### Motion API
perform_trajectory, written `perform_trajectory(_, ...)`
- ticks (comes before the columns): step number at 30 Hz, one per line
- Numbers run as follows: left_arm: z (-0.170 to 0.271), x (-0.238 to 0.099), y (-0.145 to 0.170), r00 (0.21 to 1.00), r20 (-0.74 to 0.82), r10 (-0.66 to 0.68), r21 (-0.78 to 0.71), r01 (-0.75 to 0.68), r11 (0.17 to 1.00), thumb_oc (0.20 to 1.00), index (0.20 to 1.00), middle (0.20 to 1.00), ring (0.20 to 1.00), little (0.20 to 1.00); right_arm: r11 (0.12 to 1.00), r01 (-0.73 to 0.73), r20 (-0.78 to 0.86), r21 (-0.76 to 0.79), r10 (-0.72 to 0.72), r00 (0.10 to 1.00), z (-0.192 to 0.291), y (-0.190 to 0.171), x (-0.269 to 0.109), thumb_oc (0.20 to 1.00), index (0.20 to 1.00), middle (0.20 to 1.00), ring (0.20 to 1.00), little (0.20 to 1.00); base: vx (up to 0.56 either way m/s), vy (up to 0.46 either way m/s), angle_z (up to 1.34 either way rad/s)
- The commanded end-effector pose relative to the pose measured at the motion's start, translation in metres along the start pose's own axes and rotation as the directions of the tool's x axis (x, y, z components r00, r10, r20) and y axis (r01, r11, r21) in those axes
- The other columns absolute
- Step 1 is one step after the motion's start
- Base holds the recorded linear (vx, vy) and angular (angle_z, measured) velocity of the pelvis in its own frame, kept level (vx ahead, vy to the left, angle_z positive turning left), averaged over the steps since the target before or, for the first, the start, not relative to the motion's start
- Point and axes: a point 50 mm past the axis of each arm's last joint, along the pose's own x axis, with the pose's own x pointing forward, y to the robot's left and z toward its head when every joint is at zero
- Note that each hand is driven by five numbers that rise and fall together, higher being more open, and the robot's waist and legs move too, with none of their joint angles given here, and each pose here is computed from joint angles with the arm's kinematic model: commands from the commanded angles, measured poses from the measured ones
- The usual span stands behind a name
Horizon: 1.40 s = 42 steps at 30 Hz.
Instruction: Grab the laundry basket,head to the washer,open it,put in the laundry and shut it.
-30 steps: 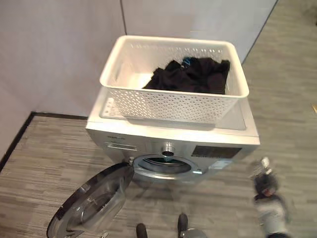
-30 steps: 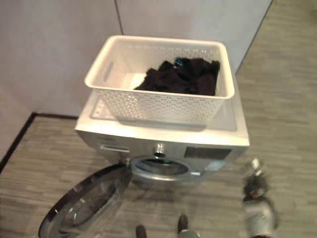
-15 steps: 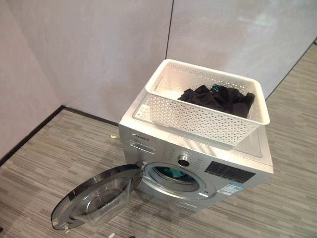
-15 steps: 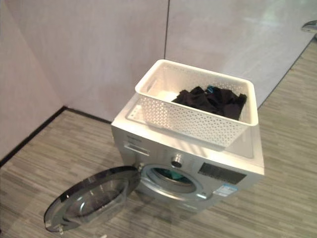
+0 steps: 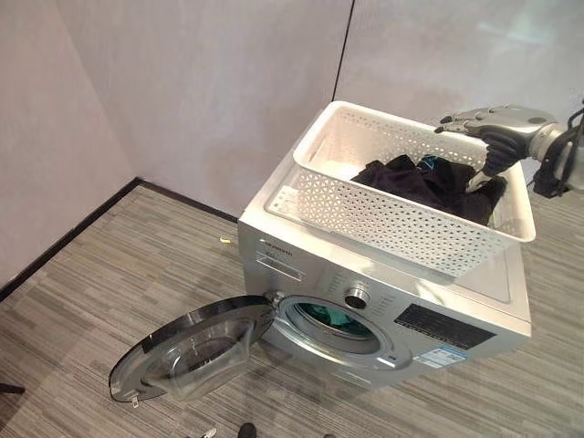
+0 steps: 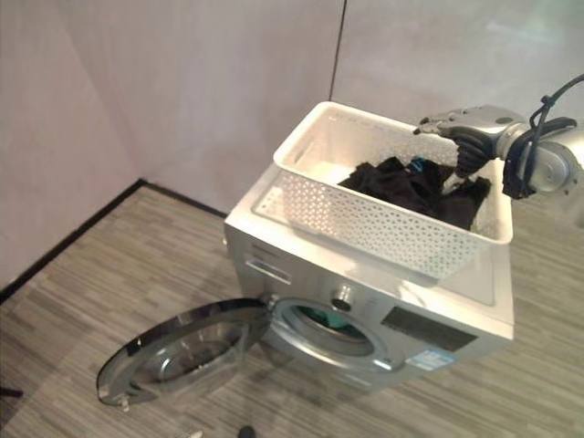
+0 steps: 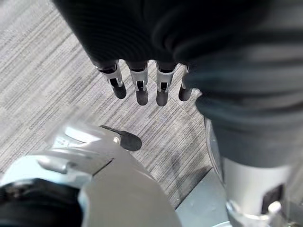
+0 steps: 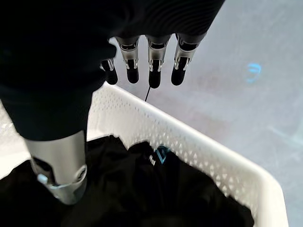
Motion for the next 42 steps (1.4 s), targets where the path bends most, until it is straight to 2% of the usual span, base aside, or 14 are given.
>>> perform_trajectory(1,0.004,0.001,0.001,1.0,-0.003,-0.022,0.023,0.022,0.999,1.0,1.0,1.0,1.0,1.0,0.998,-0.016,-0.032,-0.068,0.014,0.999,-0.006,-0.009,-0.008,1.0,1.0,1.0,1.0,1.0,0.0,0.0,0.0)
perform_trajectory(4,0.008,0.001,0.004,1.0,0.005,-0.016,0.021,0.016,1.0,1.0,1.0,1.0,1.0,1.0,0.988,-0.066,-0.026,-0.14,0.063,0.998,-0.003,-0.005,-0.012,1.0,1.0,1.0,1.0,1.0,-0.01,-0.012,0.04)
perform_trajectory(10,0.016,0.001,0.008,1.0,0.017,-0.01,0.035,0.009,0.999,1.0,1.0,1.0,1.0,1.0,0.984,-0.081,-0.056,-0.16,0.073,0.996,-0.008,-0.008,-0.018,1.0,1.0,1.0,1.0,1.0,-0.03,-0.008,0.17)
perform_trajectory(17,0.043,0.003,0.006,0.997,0.083,-0.003,0.045,-0.001,0.999,1.0,1.0,1.0,1.0,1.0,0.962,-0.071,-0.148,-0.265,0.032,0.988,-0.02,-0.037,-0.022,1.0,1.0,1.0,1.0,1.0,-0.01,0.003,0.03)
perform_trajectory(22,0.062,0.002,0.01,0.991,0.135,0.014,0.033,-0.019,0.999,1.0,1.0,1.0,1.0,1.0,0.957,-0.054,-0.166,-0.285,0.006,0.986,-0.02,-0.046,-0.021,1.0,1.0,1.0,1.0,1.0,0.01,0.006,-0.04)
perform_trajectory(26,0.083,0.0,0.021,0.983,0.18,0.047,0.025,-0.052,0.998,1.0,1.0,1.0,1.0,1.0,0.922,-0.081,-0.189,-0.378,0.009,0.982,-0.014,-0.052,-0.01,1.0,1.0,1.0,1.0,1.0,0.01,0.001,-0.21)
perform_trajectory(31,0.092,0.0,0.018,0.978,0.202,0.055,0.002,-0.057,0.998,1.0,1.0,1.0,1.0,1.0,0.9,-0.075,-0.177,-0.43,-0.003,0.984,-0.004,-0.058,-0.002,1.0,1.0,1.0,1.0,1.0,0.01,-0.005,-0.13)
perform_trajectory(35,0.095,0.002,0.002,0.977,0.212,0.016,0.004,-0.017,1.0,1.0,1.0,1.0,1.0,1.0,0.896,-0.184,-0.185,-0.404,0.116,0.976,-0.005,-0.029,0.004,1.0,1.0,1.0,1.0,1.0,0.0,-0.009,0.0)
perform_trajectory(38,0.097,0.003,-0.006,0.976,0.219,-0.006,0.022,0.001,1.0,1.0,1.0,1.0,1.0,1.0,0.87,-0.323,-0.224,-0.372,0.254,0.941,-0.014,0.009,0.006,1.0,1.0,1.0,1.0,1.0,0.0,-0.011,0.0)
perform_trajectory(41,0.098,0.003,-0.009,0.976,0.219,-0.011,0.031,0.005,1.0,1.0,1.0,1.0,1.0,1.0,0.858,-0.365,-0.246,-0.361,0.29,0.925,-0.018,0.019,0.008,1.0,1.0,1.0,1.0,1.0,0.0,0.0,0.0)
perform_trajectory(42,0.096,0.004,-0.011,0.976,0.218,-0.012,0.029,0.006,1.0,1.0,1.0,1.0,1.0,1.0,0.853,-0.373,-0.251,-0.366,0.296,0.922,-0.017,0.022,0.011,0.915,0.915,0.915,0.915,0.915,0.0,0.0,0.0)
